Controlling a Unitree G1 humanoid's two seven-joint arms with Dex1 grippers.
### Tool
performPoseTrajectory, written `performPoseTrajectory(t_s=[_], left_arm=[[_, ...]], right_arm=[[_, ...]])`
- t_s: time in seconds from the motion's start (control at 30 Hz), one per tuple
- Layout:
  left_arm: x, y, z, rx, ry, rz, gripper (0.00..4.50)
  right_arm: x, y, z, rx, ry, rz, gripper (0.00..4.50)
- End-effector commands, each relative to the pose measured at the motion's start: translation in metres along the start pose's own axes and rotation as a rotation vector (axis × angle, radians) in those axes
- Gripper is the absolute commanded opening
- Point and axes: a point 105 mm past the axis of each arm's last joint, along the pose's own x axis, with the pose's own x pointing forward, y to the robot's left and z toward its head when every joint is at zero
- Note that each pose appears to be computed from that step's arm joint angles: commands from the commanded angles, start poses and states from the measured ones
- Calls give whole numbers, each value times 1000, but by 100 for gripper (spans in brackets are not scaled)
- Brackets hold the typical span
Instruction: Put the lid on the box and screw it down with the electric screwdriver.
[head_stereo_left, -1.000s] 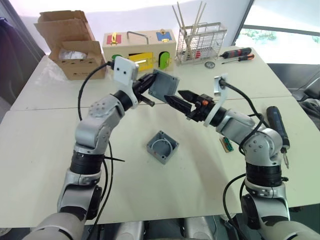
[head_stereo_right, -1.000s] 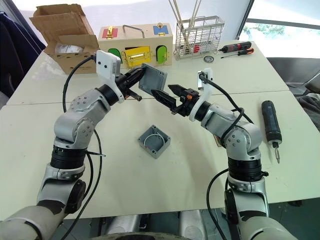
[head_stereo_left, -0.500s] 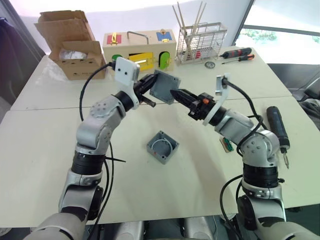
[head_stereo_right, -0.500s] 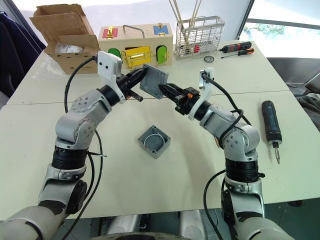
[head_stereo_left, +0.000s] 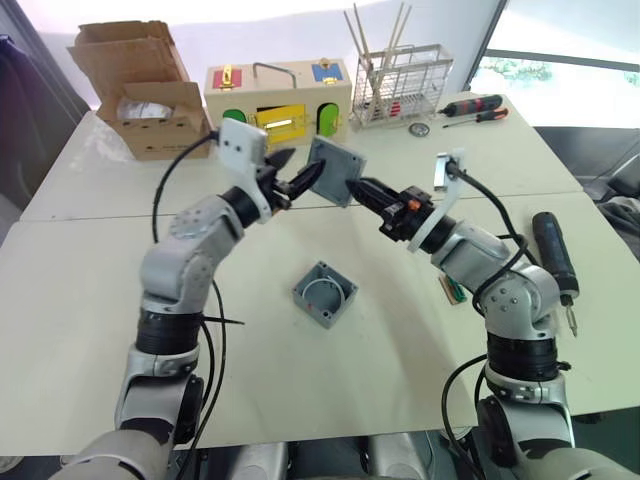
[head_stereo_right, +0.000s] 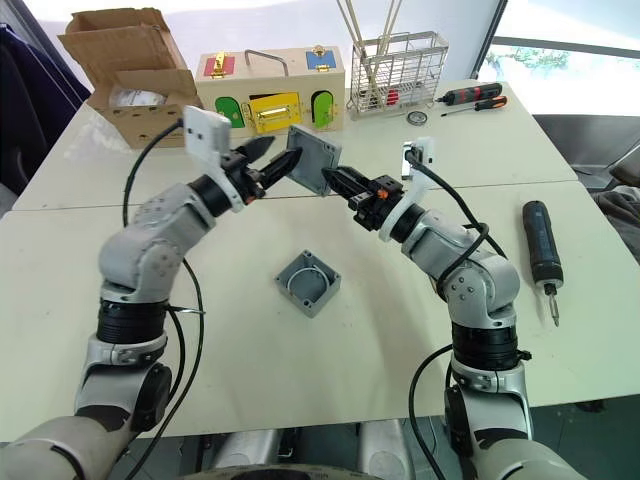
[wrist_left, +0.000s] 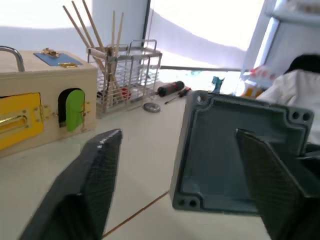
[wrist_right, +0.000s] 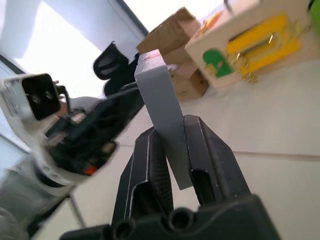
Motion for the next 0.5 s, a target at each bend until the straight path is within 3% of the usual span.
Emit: performPoseTrajectory(t_s=[0.03, 0.17, 0.3, 0.4, 0.5], left_arm=[[-28, 6, 29, -152, -70, -43, 352], [-41, 22, 14, -161, 61, -20, 352], [-40, 21, -8, -146, 160, -68, 352], [-35, 16, -17, -148, 185, -120, 269], [-29, 7, -23, -137, 213, -176, 115]], right_arm=[[-11, 14, 17, -372, -97, -16, 10], [-30, 34, 9, -641, -111, -8, 10], [-49, 50, -17, -1015, -59, 87, 10], [-60, 57, -37, -1223, -47, 150, 10], [-68, 62, -54, -1403, -48, 178, 10]])
